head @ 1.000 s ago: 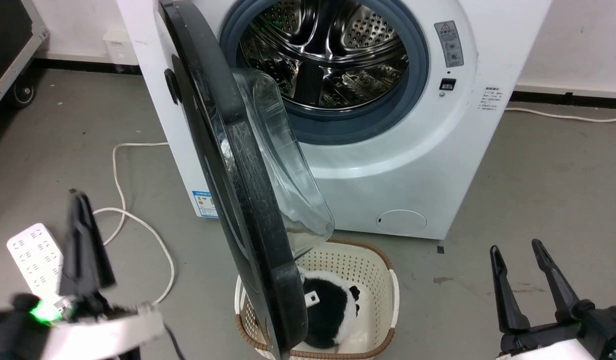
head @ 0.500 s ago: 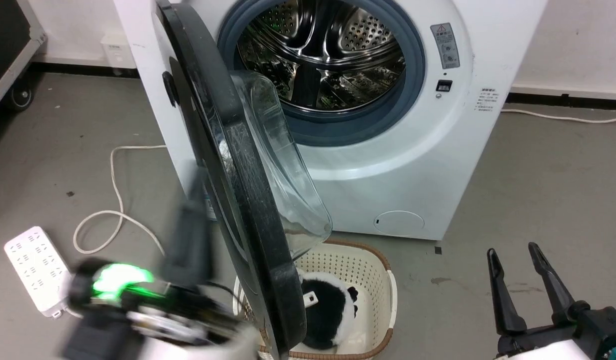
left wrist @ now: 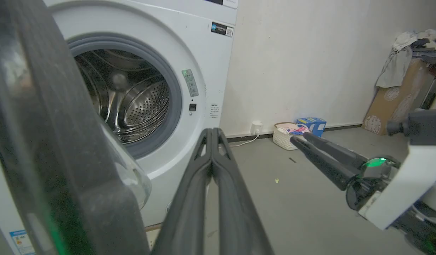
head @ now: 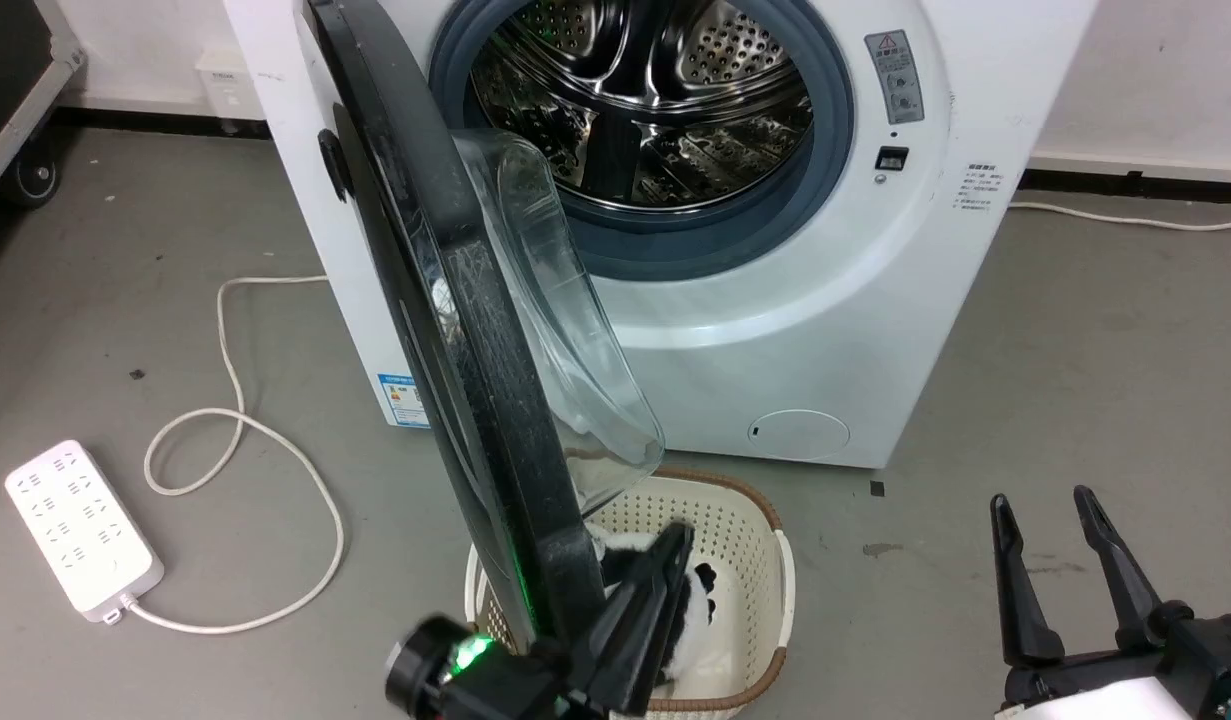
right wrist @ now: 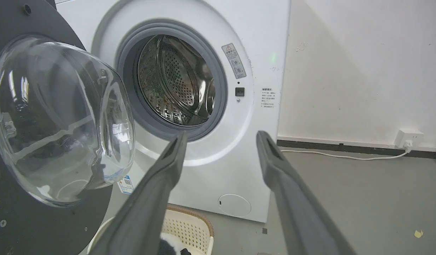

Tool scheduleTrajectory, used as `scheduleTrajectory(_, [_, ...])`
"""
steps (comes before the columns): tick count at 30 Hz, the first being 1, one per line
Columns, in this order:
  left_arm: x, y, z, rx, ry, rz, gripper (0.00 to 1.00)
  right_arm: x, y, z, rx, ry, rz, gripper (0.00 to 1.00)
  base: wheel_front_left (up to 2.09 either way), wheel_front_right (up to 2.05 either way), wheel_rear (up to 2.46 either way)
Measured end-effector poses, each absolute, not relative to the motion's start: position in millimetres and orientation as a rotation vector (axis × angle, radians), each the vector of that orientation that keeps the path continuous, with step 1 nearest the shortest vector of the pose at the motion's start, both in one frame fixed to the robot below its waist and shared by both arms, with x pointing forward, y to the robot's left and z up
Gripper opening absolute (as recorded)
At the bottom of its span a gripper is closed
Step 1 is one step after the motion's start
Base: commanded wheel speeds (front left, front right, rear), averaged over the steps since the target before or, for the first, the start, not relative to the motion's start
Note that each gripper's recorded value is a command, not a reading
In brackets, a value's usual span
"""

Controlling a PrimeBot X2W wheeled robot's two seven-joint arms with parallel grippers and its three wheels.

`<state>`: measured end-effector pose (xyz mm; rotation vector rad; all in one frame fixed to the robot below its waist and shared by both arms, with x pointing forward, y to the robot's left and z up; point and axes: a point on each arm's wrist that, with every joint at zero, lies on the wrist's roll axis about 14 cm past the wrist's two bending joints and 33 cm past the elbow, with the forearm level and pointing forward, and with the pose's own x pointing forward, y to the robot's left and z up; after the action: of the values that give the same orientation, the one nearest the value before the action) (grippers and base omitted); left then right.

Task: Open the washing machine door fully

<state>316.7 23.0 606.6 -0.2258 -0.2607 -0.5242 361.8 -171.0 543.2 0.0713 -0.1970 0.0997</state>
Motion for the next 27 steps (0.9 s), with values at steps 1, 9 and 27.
scheduleTrajectory(1, [319,23,594,-0.222,-0.210,-0.513,0.00,362,-171,542,0.073,-0.195,0.100,1.00,0.00,0.00,0.00])
scheduleTrajectory(9, [327,37,539,-0.196,-0.008,-0.416,0.00,367,-163,536,0.082,-0.175,0.123,1.00,0.00,0.00,0.00])
scheduleTrajectory(27, [299,124,519,-0.180,0.057,-0.088,0.00,395,-77,531,0.116,-0.153,0.371,1.00,0.00,0.00,0.00])
